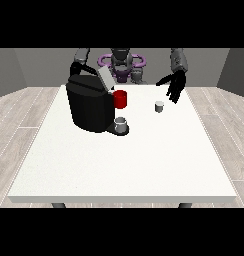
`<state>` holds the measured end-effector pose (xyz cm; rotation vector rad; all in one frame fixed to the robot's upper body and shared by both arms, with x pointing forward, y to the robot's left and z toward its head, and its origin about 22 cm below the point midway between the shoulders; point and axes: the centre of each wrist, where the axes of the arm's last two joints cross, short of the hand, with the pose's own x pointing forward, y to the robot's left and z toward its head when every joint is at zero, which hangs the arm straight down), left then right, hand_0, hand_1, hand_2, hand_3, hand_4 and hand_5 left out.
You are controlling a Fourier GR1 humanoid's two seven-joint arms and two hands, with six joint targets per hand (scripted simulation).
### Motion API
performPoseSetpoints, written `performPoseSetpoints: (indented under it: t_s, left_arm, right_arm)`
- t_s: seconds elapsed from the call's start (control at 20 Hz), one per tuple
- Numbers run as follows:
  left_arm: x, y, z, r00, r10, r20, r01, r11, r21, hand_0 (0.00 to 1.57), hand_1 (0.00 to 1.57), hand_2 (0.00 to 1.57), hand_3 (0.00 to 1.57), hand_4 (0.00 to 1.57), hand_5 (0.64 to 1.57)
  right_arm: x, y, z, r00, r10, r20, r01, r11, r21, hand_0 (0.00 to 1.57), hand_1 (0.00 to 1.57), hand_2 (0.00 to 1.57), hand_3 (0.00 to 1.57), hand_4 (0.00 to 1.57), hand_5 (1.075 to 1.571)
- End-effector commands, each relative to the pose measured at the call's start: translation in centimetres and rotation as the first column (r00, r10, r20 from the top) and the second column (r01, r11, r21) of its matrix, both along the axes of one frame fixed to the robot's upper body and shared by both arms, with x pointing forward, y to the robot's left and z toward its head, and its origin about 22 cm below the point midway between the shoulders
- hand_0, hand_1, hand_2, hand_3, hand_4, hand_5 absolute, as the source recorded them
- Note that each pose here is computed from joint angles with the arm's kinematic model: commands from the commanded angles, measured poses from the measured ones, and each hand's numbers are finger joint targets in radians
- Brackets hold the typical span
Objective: Insert the coffee pod into the coffee machine and close the lid
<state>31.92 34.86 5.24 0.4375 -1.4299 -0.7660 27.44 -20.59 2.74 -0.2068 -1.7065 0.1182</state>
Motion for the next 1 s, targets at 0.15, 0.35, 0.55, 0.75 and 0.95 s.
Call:
performPoseSetpoints:
  t_s: [0.15, 0.35, 0.55, 0.75, 0.95]
  left_arm:
    - [2.1, 0.4, 0.2, 0.999, -0.019, -0.04, 0.023, 0.993, 0.112, 0.0, 0.0, 0.0, 0.0, 0.0, 1.571]
    - [2.3, 0.4, -2.0, 1.0, 0.013, -0.002, -0.012, 0.987, 0.162, 0.0, 0.0, 0.42, 0.0, 0.0, 1.571]
    - [3.0, -1.9, -3.9, 0.999, 0.03, 0.018, -0.032, 0.985, 0.17, 0.95, 0.95, 0.97, 0.66, 0.0, 1.571]
    - [3.8, -3.2, -2.9, 0.991, -0.062, 0.119, 0.025, 0.956, 0.291, 1.07, 1.07, 1.11, 0.91, 0.45, 1.571]
    - [3.7, -2.7, -4.1, 0.998, -0.058, 0.029, 0.041, 0.916, 0.4, 0.92, 0.92, 1.02, 0.84, 0.41, 1.571]
  right_arm:
    - [1.9, -0.3, 0.0, 0.998, -0.031, -0.045, 0.031, 1.0, -0.006, 0.0, 0.0, 0.0, 0.0, 0.0, 1.571]
    - [0.8, 1.5, -1.3, 0.998, 0.031, -0.055, -0.028, 0.998, 0.05, 0.0, 0.0, 0.0, 0.0, 0.0, 1.571]
    - [1.9, -1.0, -0.6, 0.996, 0.01, -0.088, -0.008, 1.0, 0.014, 0.0, 0.0, 0.0, 0.0, 0.0, 1.571]
    - [2.7, 0.6, -1.2, 0.996, 0.005, -0.094, -0.004, 1.0, 0.008, 0.0, 0.0, 0.0, 0.0, 0.0, 1.571]
    - [2.1, 1.7, -1.7, 0.993, 0.027, -0.118, -0.028, 1.0, -0.008, 0.0, 0.0, 0.0, 0.0, 0.0, 1.571]
